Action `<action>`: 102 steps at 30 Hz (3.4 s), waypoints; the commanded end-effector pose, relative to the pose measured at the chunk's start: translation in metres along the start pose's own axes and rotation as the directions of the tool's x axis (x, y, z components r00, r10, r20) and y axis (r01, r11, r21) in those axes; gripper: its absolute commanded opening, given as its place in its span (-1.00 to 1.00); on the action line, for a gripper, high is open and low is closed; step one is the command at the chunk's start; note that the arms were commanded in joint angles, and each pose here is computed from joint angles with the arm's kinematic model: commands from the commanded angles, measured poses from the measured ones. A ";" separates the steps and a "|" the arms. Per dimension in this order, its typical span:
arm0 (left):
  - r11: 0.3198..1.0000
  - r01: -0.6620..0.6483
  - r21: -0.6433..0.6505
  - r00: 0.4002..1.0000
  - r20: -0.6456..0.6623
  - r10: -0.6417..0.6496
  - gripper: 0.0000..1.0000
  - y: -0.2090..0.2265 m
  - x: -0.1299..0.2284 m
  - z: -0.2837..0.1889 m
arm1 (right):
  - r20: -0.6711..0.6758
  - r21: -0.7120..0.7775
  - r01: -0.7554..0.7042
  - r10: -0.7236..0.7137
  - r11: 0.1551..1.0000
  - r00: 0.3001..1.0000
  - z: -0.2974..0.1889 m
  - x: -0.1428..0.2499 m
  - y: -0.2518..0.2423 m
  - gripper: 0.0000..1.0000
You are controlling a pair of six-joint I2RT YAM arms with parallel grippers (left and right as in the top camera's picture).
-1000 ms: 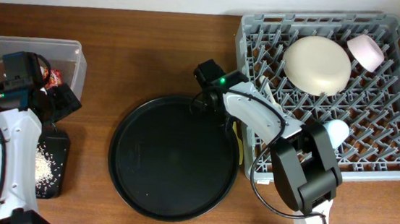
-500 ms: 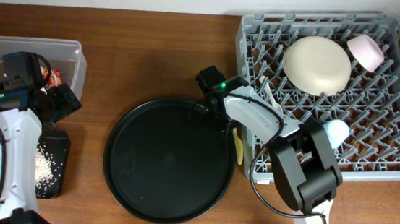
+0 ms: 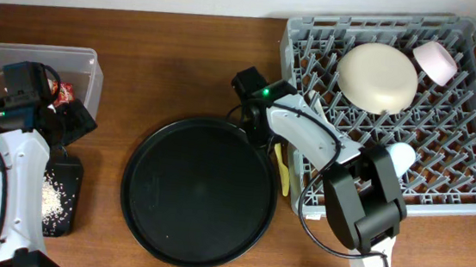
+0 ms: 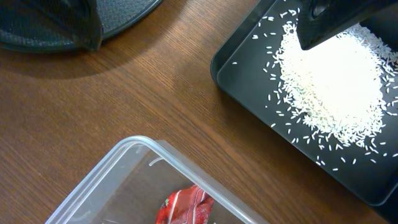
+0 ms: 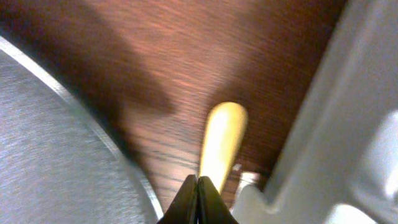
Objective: Sort waste into correct bins and load items into the dishwasher rack
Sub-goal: 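Lift the yellow spoon and carry it toward the rack's front edge, then raise the yellow spoon upright beside the rack with the right gripper, then lower the yellow spoon into the rack slot next to the fork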
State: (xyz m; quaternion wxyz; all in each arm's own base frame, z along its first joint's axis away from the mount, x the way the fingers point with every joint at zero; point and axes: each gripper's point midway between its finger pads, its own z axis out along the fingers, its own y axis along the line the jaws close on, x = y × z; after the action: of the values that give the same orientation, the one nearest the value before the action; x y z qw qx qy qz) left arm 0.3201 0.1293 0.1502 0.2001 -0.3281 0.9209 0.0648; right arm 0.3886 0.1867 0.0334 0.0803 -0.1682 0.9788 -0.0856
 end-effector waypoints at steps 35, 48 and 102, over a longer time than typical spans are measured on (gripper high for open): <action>1.000 0.016 0.005 1.000 0.008 -0.016 0.98 -0.001 -0.003 -0.002 | -0.086 -0.176 -0.263 0.252 0.949 0.964 0.024 0.005 -0.020 -0.40; 1.000 0.016 0.005 1.000 0.008 -0.016 0.98 -0.001 -0.003 -0.002 | -0.051 -0.152 -0.226 0.221 0.962 0.974 0.052 0.018 -0.005 -0.62; 1.000 0.016 0.006 1.000 0.008 -0.016 0.98 -0.001 -0.003 -0.002 | 0.092 -0.166 -0.145 0.161 0.975 0.983 -0.124 -0.050 -0.088 -0.69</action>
State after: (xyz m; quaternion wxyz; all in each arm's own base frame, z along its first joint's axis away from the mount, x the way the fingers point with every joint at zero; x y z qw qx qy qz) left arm 0.3201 0.1293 0.1502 0.1999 -0.3281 0.9210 0.0648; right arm 0.4265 0.1623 0.1594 0.1015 -0.0920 0.9905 0.0125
